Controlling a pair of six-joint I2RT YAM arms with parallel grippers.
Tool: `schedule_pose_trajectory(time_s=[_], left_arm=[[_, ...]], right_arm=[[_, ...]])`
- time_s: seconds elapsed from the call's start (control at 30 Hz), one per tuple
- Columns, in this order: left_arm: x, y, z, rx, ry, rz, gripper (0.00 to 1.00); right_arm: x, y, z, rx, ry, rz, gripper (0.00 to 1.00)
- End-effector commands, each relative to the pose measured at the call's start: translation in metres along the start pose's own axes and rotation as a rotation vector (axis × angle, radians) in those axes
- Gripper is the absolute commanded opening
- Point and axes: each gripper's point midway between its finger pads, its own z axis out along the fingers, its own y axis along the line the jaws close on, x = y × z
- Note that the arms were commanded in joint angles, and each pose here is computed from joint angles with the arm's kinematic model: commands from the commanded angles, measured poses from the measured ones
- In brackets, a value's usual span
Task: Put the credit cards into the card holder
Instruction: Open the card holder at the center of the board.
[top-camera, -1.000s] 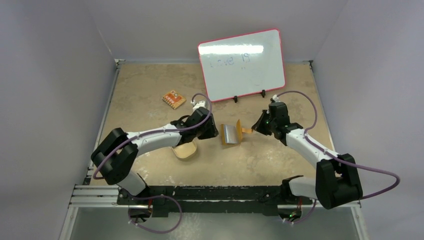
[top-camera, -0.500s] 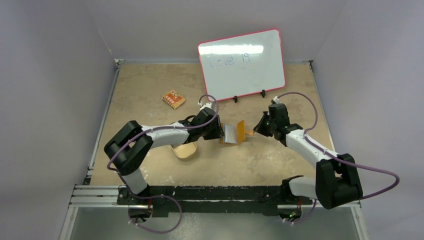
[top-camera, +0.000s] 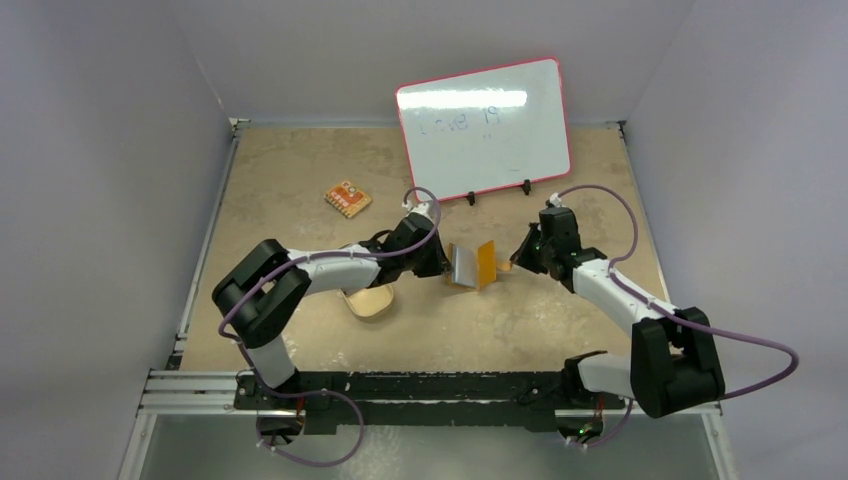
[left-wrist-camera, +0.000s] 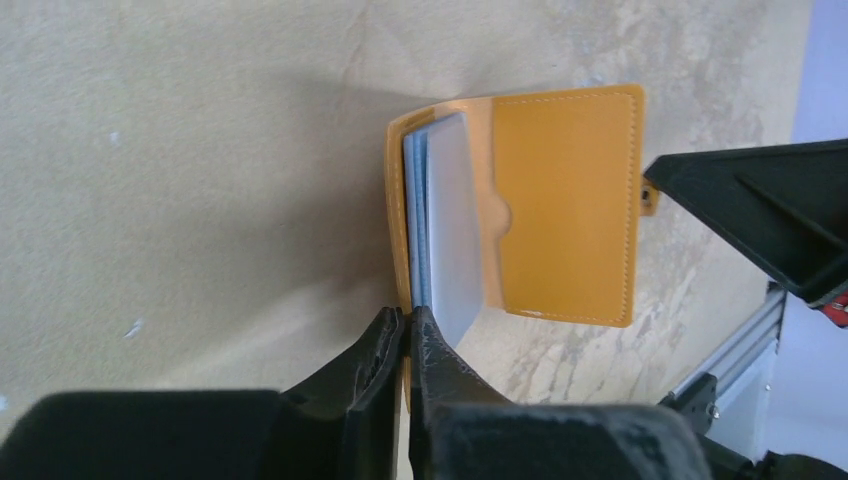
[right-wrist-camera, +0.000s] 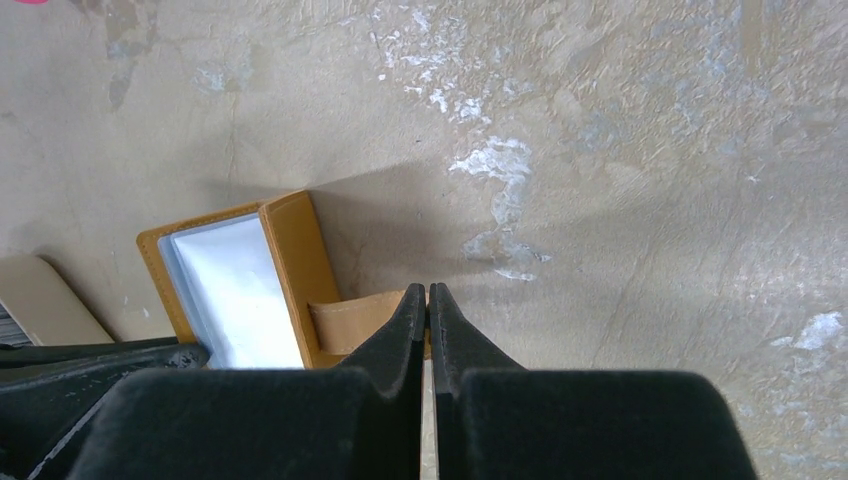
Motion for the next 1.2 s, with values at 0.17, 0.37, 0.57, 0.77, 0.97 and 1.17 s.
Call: schedule_pose_trajectory(time_s=[0.17,0.37,0.57,0.77,0.97,1.17], left_arm=[[-0.018,-0.045,-0.021,0.186,-0.041,-0.021,0.0],[-0.027,-0.039,-0.035,0.129,-0.083,-0.007,0.0],[-0.035,-0.043,-0.052,0.032,-0.123,0.09,0.0],[-0.028,-0.052,-0.053,0.021,-0.098,0.119,0.0],[-0.019,-0.041,-0.045,0.009,-0.089,0.097,0.0],[-0.013,-0.022,-0.035,-0.046,-0.08,0.094,0.0]], right_arm=[[-0.024,0.009,-0.027,-0.002,-0.057,-0.048,0.34],[-0.042,0.053,-0.068,-0.179,-0.108,-0.049,0.53],[-0.021,0.116,-0.08,-0.37,-0.06,-0.084,0.56],[0.0,0.122,-0.055,-0.401,-0.001,-0.087,0.56],[0.026,0.108,-0.024,-0.354,0.08,-0.086,0.47],[0.034,0.103,-0.017,-0.349,0.098,-0.083,0.44]])
